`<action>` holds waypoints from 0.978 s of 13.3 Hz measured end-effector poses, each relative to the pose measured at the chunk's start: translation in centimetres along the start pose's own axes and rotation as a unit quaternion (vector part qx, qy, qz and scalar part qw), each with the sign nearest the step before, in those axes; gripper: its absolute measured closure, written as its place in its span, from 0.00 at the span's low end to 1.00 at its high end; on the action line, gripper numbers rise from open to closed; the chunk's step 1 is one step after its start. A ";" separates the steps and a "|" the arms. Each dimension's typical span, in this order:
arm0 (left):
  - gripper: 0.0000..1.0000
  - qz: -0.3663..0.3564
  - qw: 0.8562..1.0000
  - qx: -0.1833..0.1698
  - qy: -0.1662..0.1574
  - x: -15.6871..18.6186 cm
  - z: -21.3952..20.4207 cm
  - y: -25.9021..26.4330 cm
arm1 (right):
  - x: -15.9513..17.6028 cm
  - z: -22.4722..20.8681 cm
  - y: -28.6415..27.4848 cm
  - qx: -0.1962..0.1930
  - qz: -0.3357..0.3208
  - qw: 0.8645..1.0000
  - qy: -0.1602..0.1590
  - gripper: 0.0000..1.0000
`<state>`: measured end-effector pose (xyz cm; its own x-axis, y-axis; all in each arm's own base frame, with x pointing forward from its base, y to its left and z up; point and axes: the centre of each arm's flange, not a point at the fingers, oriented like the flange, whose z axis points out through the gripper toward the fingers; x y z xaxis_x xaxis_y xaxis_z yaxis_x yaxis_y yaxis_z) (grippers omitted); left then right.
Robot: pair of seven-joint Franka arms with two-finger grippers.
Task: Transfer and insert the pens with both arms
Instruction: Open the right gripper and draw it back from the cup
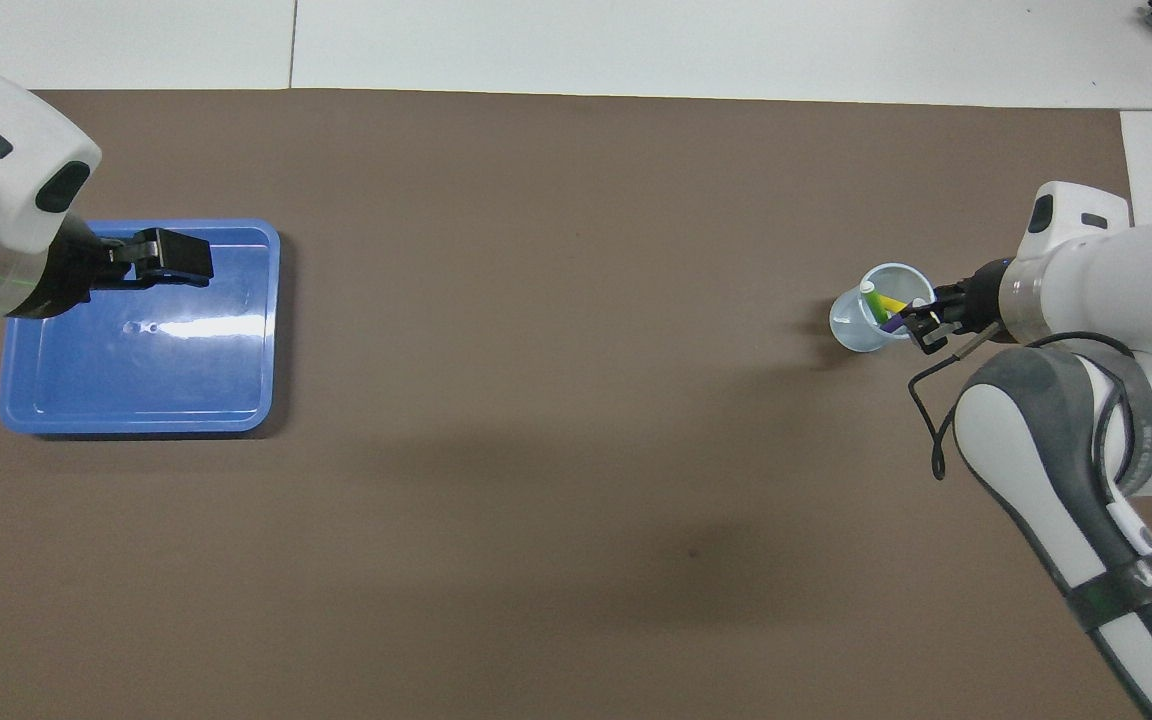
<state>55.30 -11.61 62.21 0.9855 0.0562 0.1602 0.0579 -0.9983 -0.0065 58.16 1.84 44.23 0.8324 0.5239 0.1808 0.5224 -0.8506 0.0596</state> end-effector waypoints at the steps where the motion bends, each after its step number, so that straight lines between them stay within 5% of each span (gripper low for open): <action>1: 0.00 0.020 1.000 0.001 0.003 -0.1 -0.3 -0.1 | 0.0 0.0 0.0 0.000 0.007 1.000 0.000 0.38; 4: 0.00 0.091 0.996 0.004 0.003 0.3 -0.3 -1.6 | 0.9 -1.9 -0.7 -0.003 0.015 1.000 0.007 0.03; 9: 0.00 0.128 0.992 0.006 0.001 0.3 -0.1 -2.0 | 4.2 -14.2 -6.2 0.020 0.062 0.997 -0.035 0.00; 13: 0.00 0.140 0.989 0.038 -0.008 0.2 -0.5 -2.6 | 2.5 -21.5 -8.0 0.021 0.070 0.996 -0.055 0.00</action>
<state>55.27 -8.99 62.76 0.9670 -0.2207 0.1269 -0.2056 -0.9710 -0.1220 52.08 9.02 65.32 0.9116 0.4041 0.0751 0.4052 -0.9142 0.0007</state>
